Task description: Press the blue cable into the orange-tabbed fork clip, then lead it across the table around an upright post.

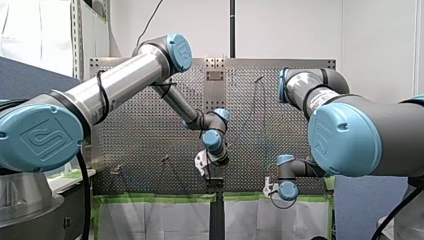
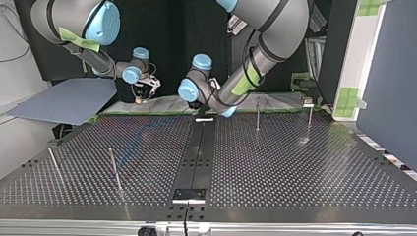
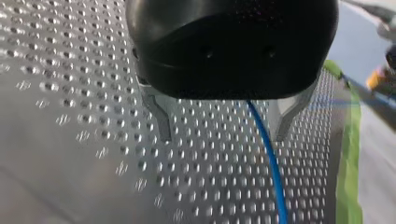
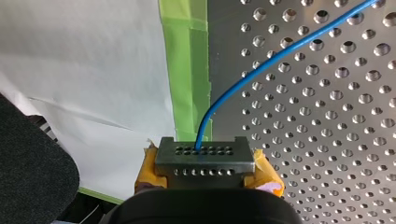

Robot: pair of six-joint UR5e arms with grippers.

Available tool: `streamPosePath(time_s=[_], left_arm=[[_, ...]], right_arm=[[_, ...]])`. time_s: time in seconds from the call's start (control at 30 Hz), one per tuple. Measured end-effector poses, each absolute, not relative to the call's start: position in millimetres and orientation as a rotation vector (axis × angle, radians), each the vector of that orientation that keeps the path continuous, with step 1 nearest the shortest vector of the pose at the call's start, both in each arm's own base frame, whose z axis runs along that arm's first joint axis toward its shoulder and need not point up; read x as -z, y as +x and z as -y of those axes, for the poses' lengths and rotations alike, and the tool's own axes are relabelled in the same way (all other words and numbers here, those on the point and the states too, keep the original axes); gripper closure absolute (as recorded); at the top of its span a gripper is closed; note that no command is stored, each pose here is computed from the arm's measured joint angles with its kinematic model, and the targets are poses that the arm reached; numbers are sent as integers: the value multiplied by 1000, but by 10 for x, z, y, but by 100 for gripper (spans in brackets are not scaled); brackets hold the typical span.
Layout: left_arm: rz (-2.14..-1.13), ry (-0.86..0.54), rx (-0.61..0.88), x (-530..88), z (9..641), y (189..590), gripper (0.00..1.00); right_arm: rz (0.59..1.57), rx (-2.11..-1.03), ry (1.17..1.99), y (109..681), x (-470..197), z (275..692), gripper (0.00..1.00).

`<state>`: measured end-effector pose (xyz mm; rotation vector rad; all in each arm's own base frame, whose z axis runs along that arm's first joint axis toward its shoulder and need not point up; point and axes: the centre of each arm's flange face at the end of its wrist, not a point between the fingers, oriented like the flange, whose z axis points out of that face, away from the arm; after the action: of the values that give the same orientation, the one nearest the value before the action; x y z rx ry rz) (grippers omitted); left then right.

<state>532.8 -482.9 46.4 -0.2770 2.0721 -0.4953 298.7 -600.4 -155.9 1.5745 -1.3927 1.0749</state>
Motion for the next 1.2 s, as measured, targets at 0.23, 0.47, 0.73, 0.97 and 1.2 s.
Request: streamPosePath(time_s=[0.23, 0.47, 0.73, 0.97, 1.2], left_arm=[[-2076, -280, 354, -10, 4482, 5363, 0], [-2061, -295, 227, 385, 4151, 5511, 0], [-2040, -294, 89, 691, 3871, 5611, 0], [-2033, -270, -17, 697, 3754, 5637, 0], [-2050, -236, -70, 697, 3723, 5612, 0]], right_arm=[[1390, -1075, 1576, 3002, 1557, 5998, 100], [1390, -1075, 1575, 3004, 1558, 5998, 100], [1388, -1077, 1572, 3006, 1556, 6000, 100], [1382, -1075, 1576, 3016, 1557, 5996, 100], [1379, -1075, 1579, 3027, 1555, 5990, 100]])
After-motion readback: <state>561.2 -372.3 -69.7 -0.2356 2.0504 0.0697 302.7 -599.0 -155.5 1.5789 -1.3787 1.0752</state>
